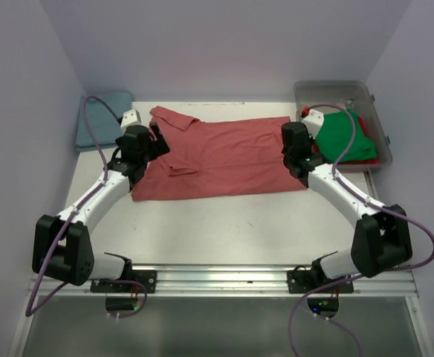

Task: Fold and stack the t-shirts
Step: Fold the flattened tshirt in 1/3 of the way

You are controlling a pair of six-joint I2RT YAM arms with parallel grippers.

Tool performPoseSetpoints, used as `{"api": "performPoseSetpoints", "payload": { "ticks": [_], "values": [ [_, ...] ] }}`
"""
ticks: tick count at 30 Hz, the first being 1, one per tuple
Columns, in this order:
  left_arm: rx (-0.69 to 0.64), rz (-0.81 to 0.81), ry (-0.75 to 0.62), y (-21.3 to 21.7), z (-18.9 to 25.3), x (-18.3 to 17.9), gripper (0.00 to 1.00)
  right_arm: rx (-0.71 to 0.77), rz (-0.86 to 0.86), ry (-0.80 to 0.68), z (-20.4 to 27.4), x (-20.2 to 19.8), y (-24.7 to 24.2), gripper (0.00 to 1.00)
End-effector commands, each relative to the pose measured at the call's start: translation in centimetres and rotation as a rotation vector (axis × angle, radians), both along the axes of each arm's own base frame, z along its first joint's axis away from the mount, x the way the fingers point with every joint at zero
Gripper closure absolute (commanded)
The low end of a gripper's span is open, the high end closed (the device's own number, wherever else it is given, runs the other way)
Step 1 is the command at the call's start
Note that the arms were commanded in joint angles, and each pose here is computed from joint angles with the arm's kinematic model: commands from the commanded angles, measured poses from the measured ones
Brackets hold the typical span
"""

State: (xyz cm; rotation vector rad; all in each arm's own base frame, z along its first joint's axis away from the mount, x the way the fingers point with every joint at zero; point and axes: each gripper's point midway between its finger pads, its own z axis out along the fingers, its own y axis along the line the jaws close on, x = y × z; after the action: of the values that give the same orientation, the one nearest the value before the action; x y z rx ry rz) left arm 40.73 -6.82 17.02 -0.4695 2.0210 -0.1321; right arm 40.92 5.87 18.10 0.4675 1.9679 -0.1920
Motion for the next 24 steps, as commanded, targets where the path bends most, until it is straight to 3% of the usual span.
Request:
{"api": "performPoseSetpoints", "payload": {
  "ticks": [1,2,3,4,6,21,24],
  "values": [
    [-0.13,-0.155,0.093,-3.3,-4.4,-3.0,0.16,0.029,0.031,0.092,-3.8,-2.4,0.0,1.0],
    [-0.139,-0.174,0.101,-3.6,-5.0,-3.4,0.41,0.039,0.029,0.093,-4.0,-2.8,0.0,1.0],
    [-0.159,-0.185,0.07,-4.1,-5.1,-2.9,0.56,0.048,0.025,0.098,-4.4,-3.1,0.0,1.0],
    [-0.176,-0.202,0.094,-4.4,-6.4,-3.5,0.84,0.05,0.026,0.123,-5.3,-3.6,-0.1,1.0],
    [-0.185,-0.203,0.132,-4.7,-7.9,-3.5,1.0,0.063,0.036,0.165,-6.9,-3.8,0.3,1.0],
    [-0.134,-0.119,0.207,-2.9,-10.2,-4.5,1.0,0.118,0.165,0.416,-15.5,-3.8,3.8,1.0],
    [-0.094,-0.085,0.293,-2.0,-11.9,-5.8,1.0,0.119,0.182,0.448,-15.7,-4.3,4.0,1.0]
  ]
}}
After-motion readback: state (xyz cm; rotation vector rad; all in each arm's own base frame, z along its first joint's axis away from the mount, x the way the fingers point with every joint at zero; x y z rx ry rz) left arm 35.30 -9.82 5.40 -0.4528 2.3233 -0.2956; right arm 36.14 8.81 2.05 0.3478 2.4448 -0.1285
